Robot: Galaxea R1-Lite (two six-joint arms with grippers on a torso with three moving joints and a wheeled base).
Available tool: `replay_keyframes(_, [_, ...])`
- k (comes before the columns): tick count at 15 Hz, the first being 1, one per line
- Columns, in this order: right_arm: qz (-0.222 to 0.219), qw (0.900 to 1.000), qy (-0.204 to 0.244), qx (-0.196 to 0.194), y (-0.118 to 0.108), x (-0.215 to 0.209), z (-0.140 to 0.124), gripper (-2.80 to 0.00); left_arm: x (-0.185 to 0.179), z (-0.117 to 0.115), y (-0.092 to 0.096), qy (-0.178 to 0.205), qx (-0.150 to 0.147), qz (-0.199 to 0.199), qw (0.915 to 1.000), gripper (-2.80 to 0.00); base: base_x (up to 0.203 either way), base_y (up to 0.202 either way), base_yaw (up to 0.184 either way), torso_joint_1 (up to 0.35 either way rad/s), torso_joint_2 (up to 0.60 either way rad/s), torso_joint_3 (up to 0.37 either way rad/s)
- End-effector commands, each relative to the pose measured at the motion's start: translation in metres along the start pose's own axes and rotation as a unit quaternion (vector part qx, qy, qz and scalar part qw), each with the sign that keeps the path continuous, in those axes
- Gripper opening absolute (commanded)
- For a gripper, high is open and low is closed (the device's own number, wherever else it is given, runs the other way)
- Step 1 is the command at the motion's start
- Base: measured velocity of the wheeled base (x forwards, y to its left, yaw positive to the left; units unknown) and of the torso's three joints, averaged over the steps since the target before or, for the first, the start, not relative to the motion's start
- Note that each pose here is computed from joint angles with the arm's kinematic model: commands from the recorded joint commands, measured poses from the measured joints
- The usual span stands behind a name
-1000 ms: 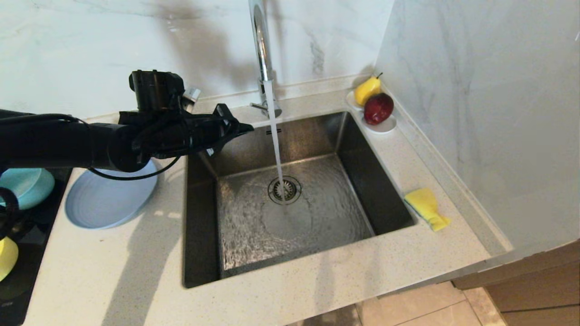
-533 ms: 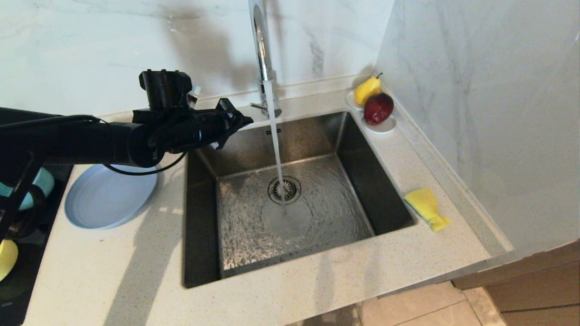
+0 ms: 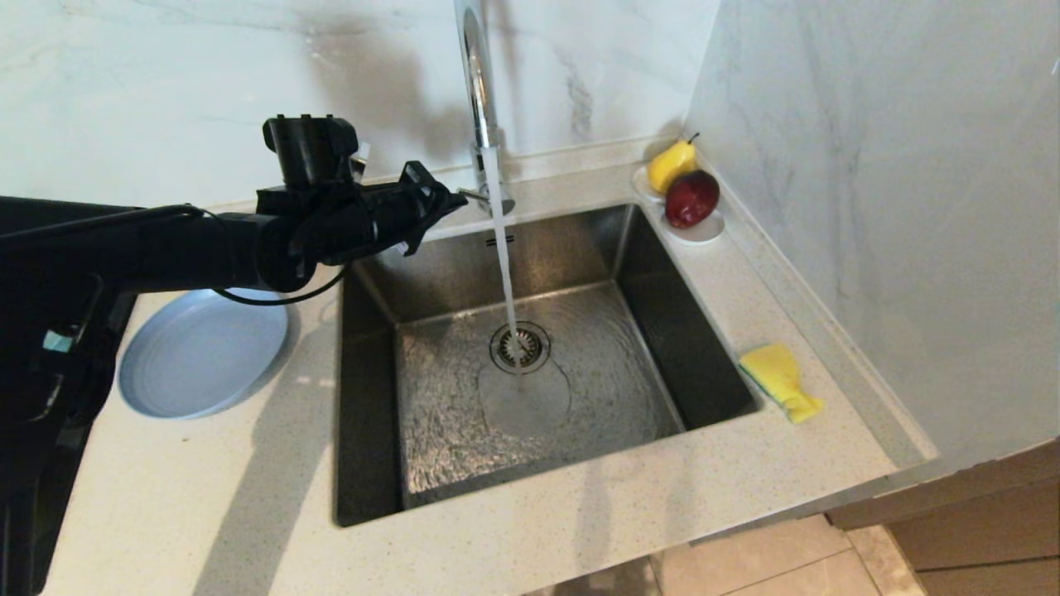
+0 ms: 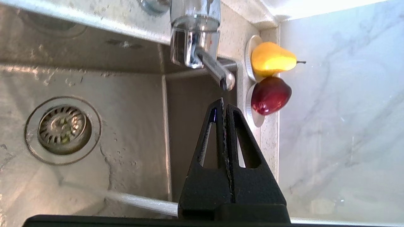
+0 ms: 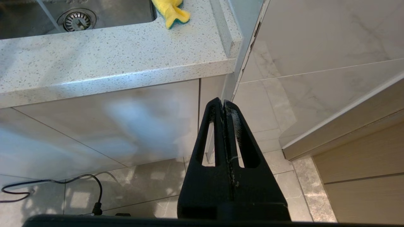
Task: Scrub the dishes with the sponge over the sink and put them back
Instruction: Turn off the faucet
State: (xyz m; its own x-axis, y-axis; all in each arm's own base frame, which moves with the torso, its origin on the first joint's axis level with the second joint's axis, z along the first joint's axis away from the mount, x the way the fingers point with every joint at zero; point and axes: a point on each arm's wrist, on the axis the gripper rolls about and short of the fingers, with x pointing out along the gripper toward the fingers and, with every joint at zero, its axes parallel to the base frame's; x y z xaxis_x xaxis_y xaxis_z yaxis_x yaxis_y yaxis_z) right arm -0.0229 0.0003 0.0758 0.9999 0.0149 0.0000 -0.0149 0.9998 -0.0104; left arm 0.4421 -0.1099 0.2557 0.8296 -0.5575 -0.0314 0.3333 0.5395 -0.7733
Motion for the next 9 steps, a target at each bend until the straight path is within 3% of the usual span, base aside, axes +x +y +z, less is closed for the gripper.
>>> replay_keyframes(1, [0.0,1.0,0.001,0.0,0.0,0.0,0.0,-2.8,0.01,-0.001,0.006,-0.004,-0.002,0.0,1.0,-2.8,0.0,0.0,0.0,0.0,0.0,0.0])
replay_keyframes(6, [0.0,1.0,0.001,0.0,0.0,0.0,0.0,-2.8,0.02,-0.001,0.014,-0.017,0.0,0.006,0.9998,-2.8,0.0,0.0,0.0,0.0,0.0,0.0])
replay_keyframes(9, [0.0,1.0,0.001,0.0,0.0,0.0,0.0,-2.8,0.022,0.001,0.013,-0.037,0.009,-0.014,0.9992,-2.8,0.0,0.0,0.0,0.0,0.0,0.0])
